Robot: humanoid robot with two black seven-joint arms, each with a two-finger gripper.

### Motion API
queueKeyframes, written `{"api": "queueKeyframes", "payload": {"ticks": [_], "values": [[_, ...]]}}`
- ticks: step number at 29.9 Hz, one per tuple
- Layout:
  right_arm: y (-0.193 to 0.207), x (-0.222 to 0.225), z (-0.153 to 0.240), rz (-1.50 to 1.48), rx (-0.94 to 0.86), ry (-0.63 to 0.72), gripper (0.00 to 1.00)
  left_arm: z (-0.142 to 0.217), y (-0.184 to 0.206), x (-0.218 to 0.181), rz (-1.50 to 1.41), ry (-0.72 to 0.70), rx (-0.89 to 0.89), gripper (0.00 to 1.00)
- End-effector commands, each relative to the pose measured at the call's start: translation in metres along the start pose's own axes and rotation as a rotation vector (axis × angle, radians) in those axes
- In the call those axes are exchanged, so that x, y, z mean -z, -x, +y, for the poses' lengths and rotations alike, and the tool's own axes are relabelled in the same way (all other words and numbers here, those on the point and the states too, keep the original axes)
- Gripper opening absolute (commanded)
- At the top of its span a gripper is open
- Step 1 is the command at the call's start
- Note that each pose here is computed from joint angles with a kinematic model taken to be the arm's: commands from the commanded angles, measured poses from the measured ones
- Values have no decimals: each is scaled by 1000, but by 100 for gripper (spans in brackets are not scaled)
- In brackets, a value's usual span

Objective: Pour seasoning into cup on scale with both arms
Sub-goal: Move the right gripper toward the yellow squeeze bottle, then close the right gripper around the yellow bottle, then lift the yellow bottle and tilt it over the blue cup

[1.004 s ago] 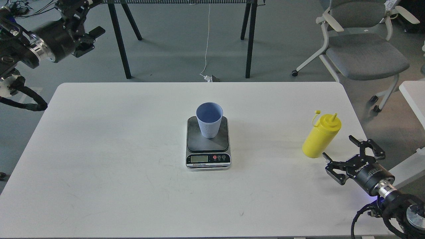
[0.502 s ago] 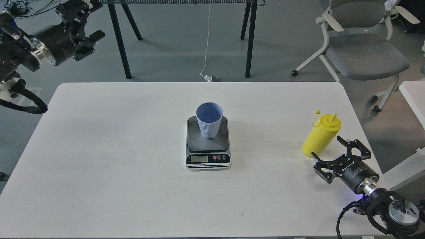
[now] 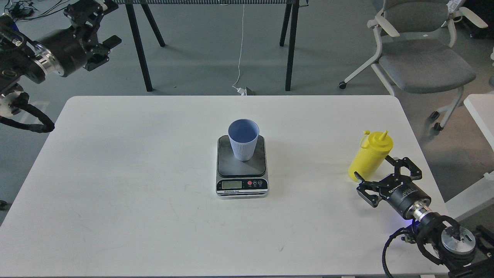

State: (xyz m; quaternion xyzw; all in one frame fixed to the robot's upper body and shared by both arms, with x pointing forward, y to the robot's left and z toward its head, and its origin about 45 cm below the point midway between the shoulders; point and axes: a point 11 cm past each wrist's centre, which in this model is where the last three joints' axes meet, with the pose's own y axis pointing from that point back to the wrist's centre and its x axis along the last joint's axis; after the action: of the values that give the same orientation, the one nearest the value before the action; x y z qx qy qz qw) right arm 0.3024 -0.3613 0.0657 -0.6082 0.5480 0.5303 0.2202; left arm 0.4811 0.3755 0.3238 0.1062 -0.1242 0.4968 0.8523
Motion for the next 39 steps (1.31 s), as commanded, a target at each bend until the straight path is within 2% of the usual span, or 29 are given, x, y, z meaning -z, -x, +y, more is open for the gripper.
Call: {"api": "queueKeyframes", "payload": {"ticks": [1, 12, 16, 19, 21, 26, 28, 31, 39], "values": [[3, 3, -2, 3, 8, -5, 99, 0, 1, 1, 1, -1, 1, 99], [0, 11, -10, 5, -14, -29, 99, 2, 1, 4, 5, -7, 0, 99], [-1, 7, -11, -3, -15, -29, 95, 2, 1, 4, 6, -6, -1, 99], [0, 7, -13, -3, -13, -26, 87, 2, 0, 4, 5, -7, -2, 99], [0, 6, -13, -2, -13, -25, 76, 3, 0, 4, 5, -7, -4, 99], [-1, 4, -12, -6, -13, -22, 43, 3, 0, 4, 5, -7, -4, 99], [-1, 4, -12, -6, -15, -22, 27, 3, 0, 4, 5, -7, -4, 99], [-2, 3, -11, -8, -15, -23, 21, 3, 0, 4, 5, -7, -4, 99], [7, 14, -14, 1, 7, -44, 20, 3, 1, 6, 8, -11, -2, 99]]}}
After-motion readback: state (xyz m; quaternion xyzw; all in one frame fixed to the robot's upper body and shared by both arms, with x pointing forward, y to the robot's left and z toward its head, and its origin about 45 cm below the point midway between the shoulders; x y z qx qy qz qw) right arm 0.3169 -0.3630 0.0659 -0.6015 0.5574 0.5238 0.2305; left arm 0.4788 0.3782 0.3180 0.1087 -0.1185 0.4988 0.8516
